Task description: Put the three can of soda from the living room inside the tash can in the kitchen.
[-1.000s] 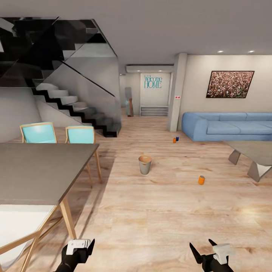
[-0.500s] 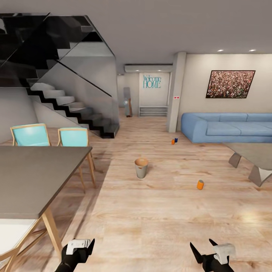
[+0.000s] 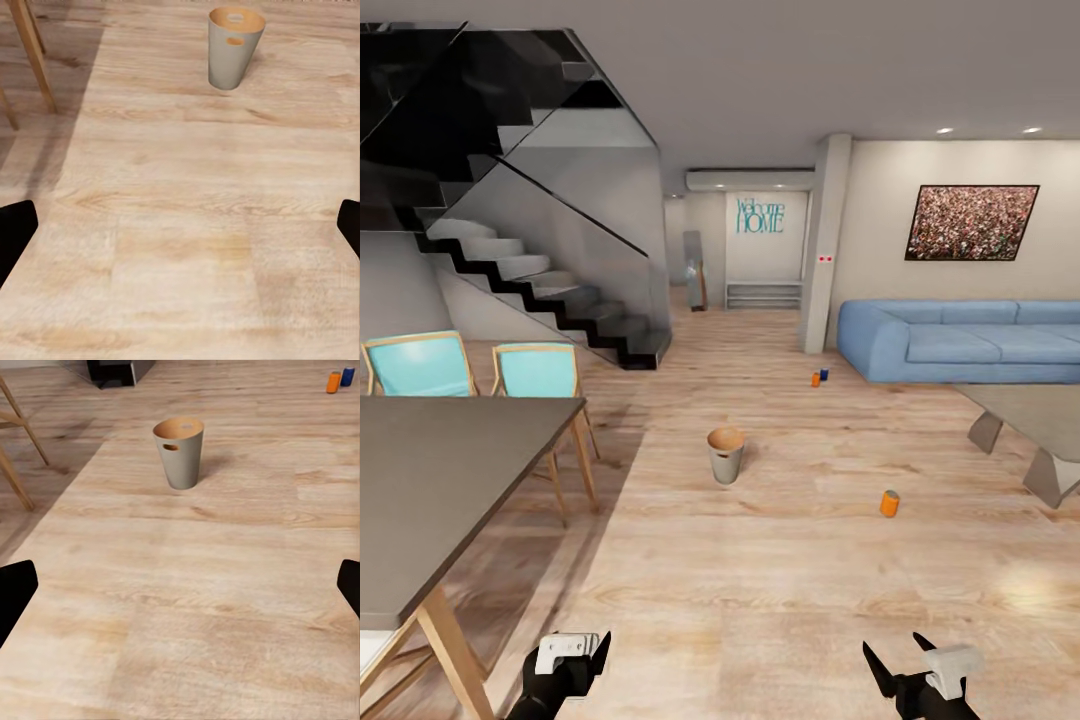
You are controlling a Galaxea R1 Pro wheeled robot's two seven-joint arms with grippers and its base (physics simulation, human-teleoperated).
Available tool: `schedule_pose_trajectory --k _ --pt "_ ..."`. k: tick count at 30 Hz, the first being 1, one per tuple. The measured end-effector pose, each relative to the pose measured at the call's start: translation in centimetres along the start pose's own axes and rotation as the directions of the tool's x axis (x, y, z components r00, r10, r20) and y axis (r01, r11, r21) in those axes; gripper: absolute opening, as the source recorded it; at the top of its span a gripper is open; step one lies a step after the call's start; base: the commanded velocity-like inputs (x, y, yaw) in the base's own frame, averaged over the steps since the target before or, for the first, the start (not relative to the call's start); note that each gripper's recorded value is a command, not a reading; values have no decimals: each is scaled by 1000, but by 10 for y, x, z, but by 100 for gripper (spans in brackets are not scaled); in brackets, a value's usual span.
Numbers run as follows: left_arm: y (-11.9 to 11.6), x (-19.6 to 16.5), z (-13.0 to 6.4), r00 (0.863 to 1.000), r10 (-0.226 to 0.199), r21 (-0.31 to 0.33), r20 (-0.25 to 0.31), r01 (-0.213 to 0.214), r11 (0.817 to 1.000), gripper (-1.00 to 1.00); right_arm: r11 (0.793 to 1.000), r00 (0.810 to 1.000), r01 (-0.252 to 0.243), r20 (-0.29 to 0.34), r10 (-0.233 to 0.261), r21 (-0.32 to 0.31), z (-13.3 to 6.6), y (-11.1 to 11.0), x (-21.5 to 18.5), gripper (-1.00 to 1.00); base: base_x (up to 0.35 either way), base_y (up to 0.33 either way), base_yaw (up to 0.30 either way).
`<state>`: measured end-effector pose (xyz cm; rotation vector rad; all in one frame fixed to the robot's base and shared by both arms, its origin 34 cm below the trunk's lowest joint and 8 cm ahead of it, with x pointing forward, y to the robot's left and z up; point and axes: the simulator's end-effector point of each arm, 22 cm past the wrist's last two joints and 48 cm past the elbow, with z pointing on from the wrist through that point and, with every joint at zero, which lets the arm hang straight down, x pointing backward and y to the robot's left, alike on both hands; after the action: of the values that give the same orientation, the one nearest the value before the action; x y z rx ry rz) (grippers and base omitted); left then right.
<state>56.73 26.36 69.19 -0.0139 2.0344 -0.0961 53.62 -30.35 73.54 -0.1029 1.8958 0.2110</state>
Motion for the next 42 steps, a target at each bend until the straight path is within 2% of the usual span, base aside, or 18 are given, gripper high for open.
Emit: schedule_pose_trajectory --k 42 --pt "1 0 0 1000 -1 -1 1 1 1000 100 1000 1000 -2 -1 2 0 0 1 1 100 314 -3 0"
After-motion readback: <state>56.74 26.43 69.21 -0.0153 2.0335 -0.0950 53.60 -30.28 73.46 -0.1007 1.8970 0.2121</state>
